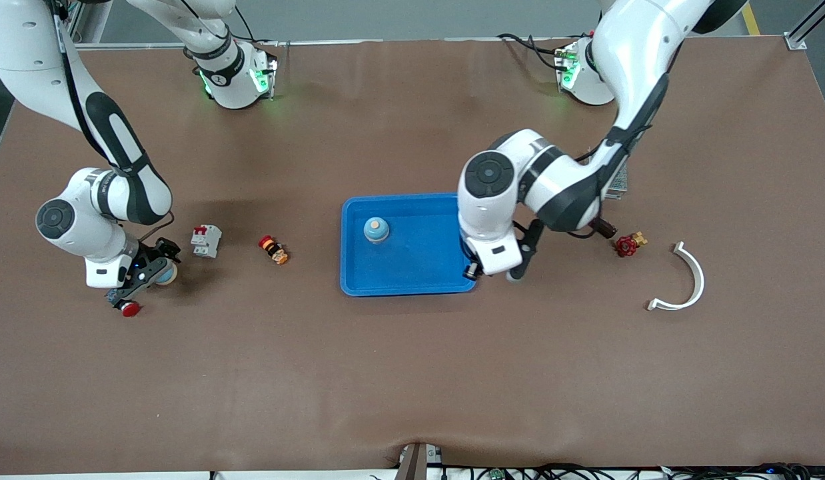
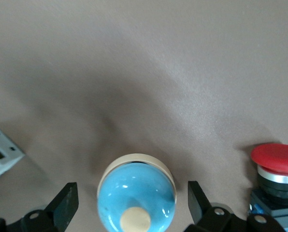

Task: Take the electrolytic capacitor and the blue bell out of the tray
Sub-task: 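Place the bell with the right gripper while the left gripper grasps a capacitor, then carry the capacitor toward the valve while the right gripper reaches the bell, then place the capacitor with the left gripper while the right gripper grasps the bell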

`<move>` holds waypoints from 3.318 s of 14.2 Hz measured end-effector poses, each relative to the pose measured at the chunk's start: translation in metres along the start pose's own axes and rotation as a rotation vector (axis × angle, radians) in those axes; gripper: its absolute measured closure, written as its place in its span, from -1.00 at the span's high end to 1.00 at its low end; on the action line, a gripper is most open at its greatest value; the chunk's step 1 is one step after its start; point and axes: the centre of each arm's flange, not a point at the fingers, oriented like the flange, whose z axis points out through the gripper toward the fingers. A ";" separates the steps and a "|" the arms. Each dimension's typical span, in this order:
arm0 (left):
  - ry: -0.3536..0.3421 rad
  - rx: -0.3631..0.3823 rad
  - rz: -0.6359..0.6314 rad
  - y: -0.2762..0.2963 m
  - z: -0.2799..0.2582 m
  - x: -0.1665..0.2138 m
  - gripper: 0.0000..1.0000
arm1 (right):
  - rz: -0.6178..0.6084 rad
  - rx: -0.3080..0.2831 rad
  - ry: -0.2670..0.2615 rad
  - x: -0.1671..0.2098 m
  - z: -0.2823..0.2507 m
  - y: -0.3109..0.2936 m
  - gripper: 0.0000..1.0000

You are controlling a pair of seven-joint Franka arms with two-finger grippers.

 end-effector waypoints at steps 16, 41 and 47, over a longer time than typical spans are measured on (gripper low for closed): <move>-0.083 0.234 0.307 -0.091 0.100 0.279 -0.33 | 0.618 0.104 -0.096 0.229 -0.317 -0.207 1.00; -0.088 0.241 0.465 -0.148 0.181 0.332 0.42 | 0.773 0.046 0.010 0.318 -0.070 -0.428 1.00; -0.038 0.162 0.471 -0.119 0.139 0.333 1.00 | 0.767 0.059 0.066 0.302 -0.037 -0.432 1.00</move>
